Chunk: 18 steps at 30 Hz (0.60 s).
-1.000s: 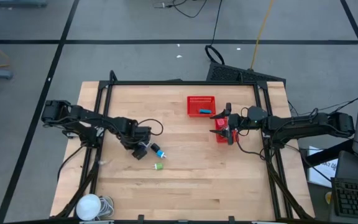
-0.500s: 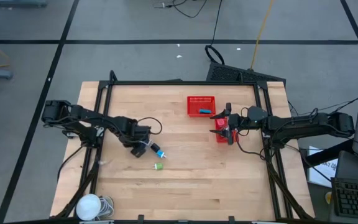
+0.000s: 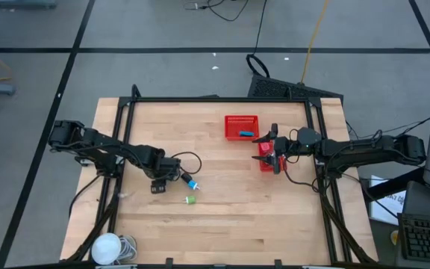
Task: Pick & Place Office items
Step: Put the dark blue digital clock into the top red bin
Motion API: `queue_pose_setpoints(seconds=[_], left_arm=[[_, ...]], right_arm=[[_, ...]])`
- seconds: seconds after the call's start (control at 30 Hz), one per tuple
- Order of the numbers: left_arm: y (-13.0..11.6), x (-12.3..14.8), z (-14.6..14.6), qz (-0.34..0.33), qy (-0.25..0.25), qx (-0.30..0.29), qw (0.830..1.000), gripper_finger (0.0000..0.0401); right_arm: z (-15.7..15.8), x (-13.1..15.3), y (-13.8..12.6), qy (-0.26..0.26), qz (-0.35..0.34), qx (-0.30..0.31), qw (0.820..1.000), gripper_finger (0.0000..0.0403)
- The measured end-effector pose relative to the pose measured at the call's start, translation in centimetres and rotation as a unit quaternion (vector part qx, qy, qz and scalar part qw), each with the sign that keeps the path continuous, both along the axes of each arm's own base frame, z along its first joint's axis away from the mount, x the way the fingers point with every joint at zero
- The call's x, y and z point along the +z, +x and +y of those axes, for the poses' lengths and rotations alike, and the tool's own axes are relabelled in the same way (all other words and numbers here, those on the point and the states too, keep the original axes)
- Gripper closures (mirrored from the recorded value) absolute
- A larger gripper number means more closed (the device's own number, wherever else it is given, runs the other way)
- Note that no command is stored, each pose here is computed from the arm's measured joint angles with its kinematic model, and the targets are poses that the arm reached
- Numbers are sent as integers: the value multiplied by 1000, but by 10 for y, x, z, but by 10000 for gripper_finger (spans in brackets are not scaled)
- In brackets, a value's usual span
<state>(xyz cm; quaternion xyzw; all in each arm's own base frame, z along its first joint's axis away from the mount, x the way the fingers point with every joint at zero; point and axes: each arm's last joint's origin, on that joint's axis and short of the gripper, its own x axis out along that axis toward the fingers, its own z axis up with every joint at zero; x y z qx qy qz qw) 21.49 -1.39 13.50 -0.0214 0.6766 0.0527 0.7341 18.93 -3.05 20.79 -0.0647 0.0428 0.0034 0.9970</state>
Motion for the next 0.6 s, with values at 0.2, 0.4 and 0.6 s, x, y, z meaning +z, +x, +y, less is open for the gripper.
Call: queue_pose_setpoints(seconds=[0.2, 0.4, 0.6], left_arm=[[3, 0, -3, -16, -7, -21, 1000, 130], [5, 0, -4, -24, -6, -31, 999, 130], [5, 1, -4, -27, -14, 13, 999, 139]], right_arm=[[0, 0, 0, 0, 0, 0, 1000, 140], [0, 0, 0, 1, 0, 0, 1000, 140], [0, 0, 0, 1, 0, 0, 1000, 140]])
